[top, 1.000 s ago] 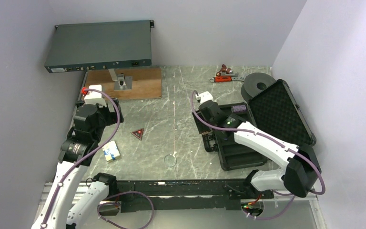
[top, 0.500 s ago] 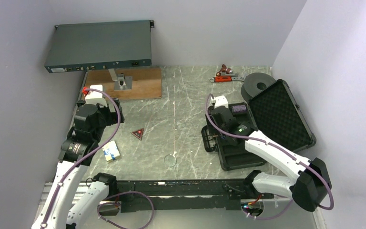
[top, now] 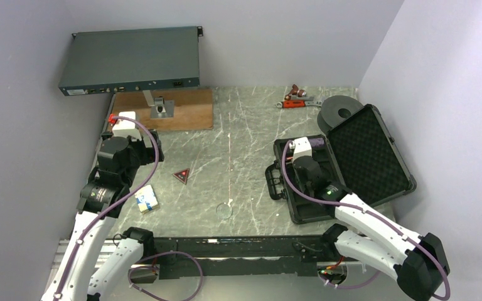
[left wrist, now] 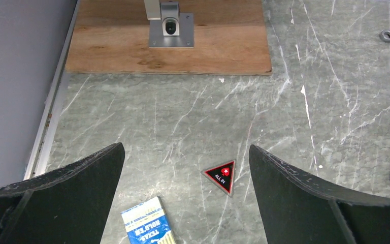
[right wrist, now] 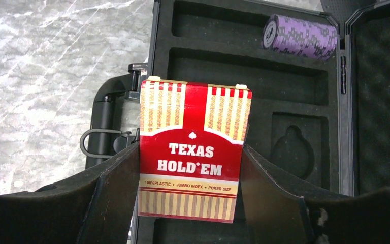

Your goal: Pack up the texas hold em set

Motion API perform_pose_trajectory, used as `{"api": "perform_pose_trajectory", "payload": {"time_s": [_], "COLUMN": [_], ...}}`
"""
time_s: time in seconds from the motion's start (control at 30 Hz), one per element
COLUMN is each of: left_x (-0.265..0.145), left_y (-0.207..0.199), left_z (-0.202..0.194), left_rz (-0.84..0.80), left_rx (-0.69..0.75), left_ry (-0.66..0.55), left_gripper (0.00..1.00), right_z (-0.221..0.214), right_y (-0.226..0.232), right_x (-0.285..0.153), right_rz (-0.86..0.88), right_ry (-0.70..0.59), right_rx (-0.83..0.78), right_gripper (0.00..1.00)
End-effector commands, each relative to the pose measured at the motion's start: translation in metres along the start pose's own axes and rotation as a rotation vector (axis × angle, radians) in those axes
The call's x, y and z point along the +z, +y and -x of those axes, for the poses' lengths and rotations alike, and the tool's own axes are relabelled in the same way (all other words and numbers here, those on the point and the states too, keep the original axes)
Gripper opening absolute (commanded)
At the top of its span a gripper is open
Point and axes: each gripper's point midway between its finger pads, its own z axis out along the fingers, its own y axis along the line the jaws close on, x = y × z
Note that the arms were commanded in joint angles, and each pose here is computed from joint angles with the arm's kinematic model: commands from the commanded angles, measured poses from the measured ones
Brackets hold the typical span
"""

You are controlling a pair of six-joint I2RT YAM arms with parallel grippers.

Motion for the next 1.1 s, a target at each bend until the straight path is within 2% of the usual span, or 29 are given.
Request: {"api": "perform_pose_trajectory", "payload": {"time_s": [0.0, 0.13, 0.33, 0.73, 0.8, 1.07], "left_x": [-0.001, 0.0, -0.001, -0.004, -0.004, -0.005], "left_y": [-0.004, -0.004, -0.005, -0.008, -0.007, -0.007], "left_z": [0.014, 0.013, 0.013, 0.016, 0.016, 0.017], "left_rz": [-0.021, -0.024, -0.027, -0.047, -0.045, -0.044], "left_rx": [-0.003, -0.002, -0.004, -0.009, -0.009, -0.01], "left_ry": [-0.04, -0.037, -0.039, -0.052, -0.052, -0.056], "left_gripper": [0.99, 0.99, 0.99, 0.99, 0.99, 0.99], "right_z": [0.036, 0.041, 0.026, 0.015, 0.017, 0.017], "right_y": [0.0, -0.004, -0.014, -0.007, -0.004, -0.005], "right_x": [0.004, 0.01, 0.025, 0.038, 0.037, 0.021], "right_rz": [-0.002, -0.015, -0.065, 0.002, 0.021, 0.045], "right_ry": [-0.137, -0.153, -0.104, -0.024, -0.018, 0.024], "right_rx": [0.043, 0.062, 0.036, 0.044, 0.048, 0.073], "right_gripper": [0.0, 0.0, 0.0, 0.0, 0.09, 0.35]}}
